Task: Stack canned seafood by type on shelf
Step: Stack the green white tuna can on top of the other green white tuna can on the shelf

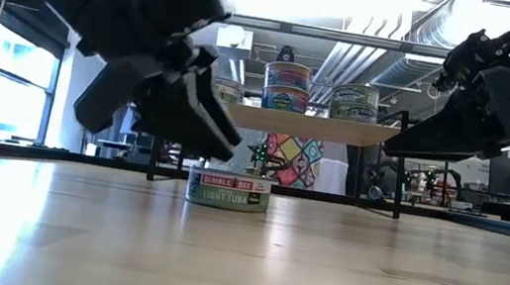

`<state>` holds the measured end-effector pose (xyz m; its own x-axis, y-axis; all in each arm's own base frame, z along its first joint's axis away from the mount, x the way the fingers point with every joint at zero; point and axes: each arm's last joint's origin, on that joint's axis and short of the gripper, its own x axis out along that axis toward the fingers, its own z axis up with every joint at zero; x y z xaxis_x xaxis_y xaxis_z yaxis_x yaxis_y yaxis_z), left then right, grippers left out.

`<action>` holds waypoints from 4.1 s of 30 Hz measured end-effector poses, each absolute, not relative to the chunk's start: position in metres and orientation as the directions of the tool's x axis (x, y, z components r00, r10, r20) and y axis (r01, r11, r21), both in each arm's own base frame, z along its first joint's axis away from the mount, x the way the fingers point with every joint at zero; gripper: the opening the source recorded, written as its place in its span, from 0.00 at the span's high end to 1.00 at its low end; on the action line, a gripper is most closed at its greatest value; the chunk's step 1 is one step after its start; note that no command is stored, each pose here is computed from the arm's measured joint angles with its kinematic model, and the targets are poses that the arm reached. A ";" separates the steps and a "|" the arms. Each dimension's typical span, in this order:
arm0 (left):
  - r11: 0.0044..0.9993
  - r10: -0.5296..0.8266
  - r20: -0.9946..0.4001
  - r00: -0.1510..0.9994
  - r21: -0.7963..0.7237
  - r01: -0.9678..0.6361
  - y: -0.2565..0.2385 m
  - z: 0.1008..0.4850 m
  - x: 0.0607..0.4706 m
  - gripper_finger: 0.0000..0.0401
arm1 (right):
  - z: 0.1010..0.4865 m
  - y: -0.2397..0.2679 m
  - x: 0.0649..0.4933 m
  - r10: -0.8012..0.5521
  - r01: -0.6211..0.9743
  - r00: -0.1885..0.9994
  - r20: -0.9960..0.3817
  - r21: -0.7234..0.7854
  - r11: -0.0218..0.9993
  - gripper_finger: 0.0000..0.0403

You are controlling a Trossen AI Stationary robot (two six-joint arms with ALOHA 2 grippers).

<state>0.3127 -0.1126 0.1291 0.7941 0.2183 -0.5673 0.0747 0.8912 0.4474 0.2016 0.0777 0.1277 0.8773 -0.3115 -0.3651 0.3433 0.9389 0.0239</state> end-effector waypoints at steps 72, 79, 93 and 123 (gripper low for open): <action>0.656 0.353 -0.462 0.814 0.743 0.137 -0.113 0.191 0.289 1.00 | 0.125 0.069 0.203 -0.350 0.384 0.855 -0.383 0.015 0.923 0.48; 0.589 0.424 -0.359 0.832 0.807 0.048 -0.091 0.240 0.269 1.00 | 0.125 0.069 0.203 -0.350 0.386 0.854 -0.385 0.017 0.922 0.48; 0.863 0.258 -0.567 0.782 0.500 0.078 -0.064 0.229 0.266 0.98 | 0.125 0.071 0.203 -0.305 0.341 0.864 -0.400 0.020 0.940 0.48; 0.979 0.138 -0.660 0.738 0.204 -0.001 -0.027 0.152 0.323 0.20 | 0.124 0.070 0.203 -0.305 0.341 0.863 -0.403 0.018 0.940 0.48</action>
<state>0.3232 -0.0275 0.1523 0.7383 0.1382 -0.6602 -0.0012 0.9791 0.2036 0.2033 0.0705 0.1245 0.8631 -0.3051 -0.4026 0.3408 0.9399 0.0185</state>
